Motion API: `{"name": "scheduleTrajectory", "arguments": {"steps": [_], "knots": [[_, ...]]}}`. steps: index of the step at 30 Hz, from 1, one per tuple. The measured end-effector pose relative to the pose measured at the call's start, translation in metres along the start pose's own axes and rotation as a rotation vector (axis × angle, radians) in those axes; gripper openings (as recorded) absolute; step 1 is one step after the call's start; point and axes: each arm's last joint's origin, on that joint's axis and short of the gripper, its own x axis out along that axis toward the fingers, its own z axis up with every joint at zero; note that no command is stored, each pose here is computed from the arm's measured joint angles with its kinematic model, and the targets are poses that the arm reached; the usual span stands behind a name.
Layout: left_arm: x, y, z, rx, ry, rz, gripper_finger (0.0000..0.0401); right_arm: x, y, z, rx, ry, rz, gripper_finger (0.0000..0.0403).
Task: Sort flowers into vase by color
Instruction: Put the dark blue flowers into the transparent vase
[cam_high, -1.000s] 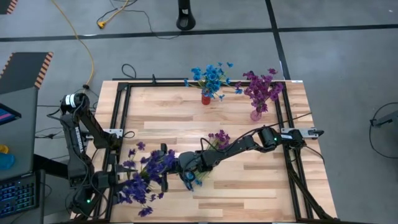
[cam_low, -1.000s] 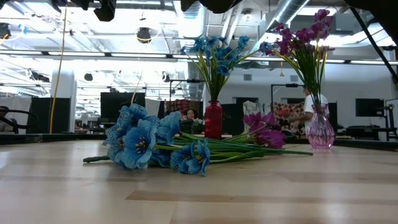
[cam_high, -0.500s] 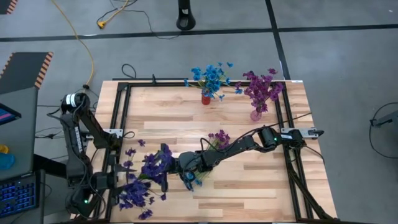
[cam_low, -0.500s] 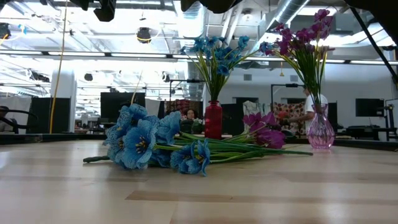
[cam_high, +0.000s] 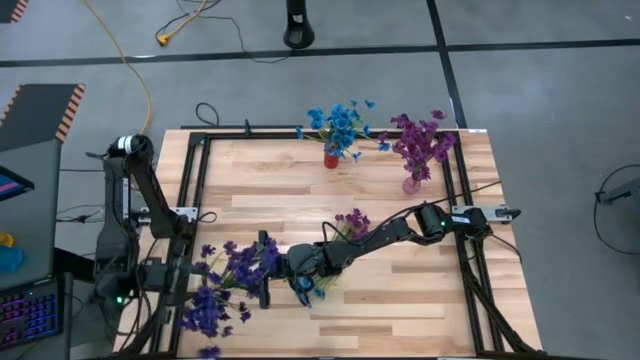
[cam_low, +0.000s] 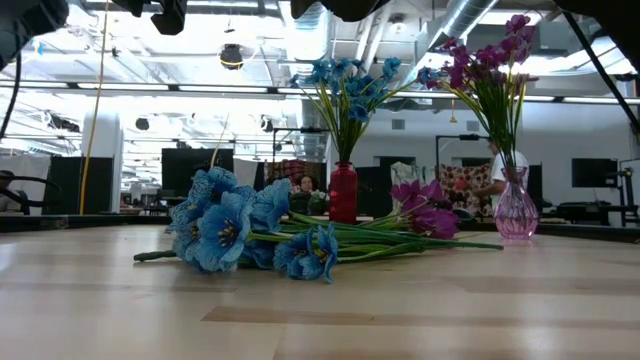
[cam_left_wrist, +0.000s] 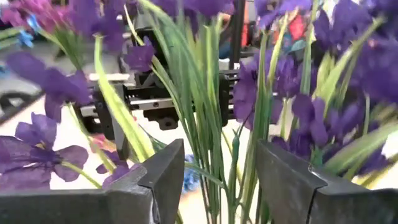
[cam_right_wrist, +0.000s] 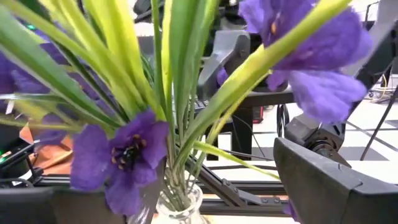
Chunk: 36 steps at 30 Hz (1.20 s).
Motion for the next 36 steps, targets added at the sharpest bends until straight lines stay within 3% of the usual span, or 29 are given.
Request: {"name": "scheduleTrajectory", "arguments": {"steps": [4, 25, 31, 36], "knots": [[-0.003, 0.009, 0.007, -0.050, 0.017, -0.029, 0.0178, 0.000, 0.000, 0.000, 0.001, 0.000, 0.000, 0.0320], [-0.013, 0.044, 0.028, -0.090, -0.010, -0.041, 0.0178, 0.000, 0.000, 0.000, 0.001, 0.000, -0.002, 0.0320], [-0.017, 0.056, 0.036, -0.121, -0.026, -0.050, 0.0178, 0.000, -0.005, -0.006, -0.014, 0.068, -0.014, 0.0320], [-0.018, 0.062, 0.038, -0.119, -0.037, -0.037, 0.0178, 0.002, -0.013, -0.005, 0.069, 0.066, -0.033, 0.0320]]}}
